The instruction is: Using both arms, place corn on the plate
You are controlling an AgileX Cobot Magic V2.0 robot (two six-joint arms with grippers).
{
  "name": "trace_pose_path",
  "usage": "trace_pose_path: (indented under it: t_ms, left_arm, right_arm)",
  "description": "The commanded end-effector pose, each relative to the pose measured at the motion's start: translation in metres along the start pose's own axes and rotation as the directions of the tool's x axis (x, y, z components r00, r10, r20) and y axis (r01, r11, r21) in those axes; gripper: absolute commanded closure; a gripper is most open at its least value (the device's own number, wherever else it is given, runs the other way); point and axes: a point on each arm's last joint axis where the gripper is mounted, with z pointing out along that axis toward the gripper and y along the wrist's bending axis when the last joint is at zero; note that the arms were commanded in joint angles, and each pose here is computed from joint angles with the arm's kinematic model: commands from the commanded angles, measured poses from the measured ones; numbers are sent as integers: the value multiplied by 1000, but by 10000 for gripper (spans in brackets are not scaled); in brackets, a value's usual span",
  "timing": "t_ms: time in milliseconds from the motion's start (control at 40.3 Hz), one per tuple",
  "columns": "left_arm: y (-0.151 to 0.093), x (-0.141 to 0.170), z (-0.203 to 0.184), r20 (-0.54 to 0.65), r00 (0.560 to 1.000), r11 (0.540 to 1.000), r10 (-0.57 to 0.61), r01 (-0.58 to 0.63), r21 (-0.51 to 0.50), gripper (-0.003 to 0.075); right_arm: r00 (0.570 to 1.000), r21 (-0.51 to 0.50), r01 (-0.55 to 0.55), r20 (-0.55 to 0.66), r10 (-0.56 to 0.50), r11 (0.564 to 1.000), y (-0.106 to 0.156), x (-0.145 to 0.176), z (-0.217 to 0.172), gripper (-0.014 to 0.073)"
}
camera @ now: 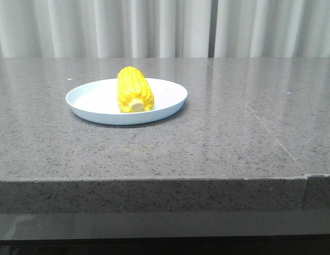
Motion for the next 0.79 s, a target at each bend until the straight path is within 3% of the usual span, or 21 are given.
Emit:
trace_pose_path:
  t_ms: [0, 770]
  left_arm:
    - [0, -6, -1, 151, 988, 1000, -19, 19, 0, 741]
    - [0, -2, 0, 144, 989, 1000, -21, 22, 1, 741]
  right_arm:
    - [995, 2, 23, 100, -23, 1000, 1, -15, -2, 669]
    - [995, 2, 23, 100, -23, 1000, 1, -15, -2, 669]
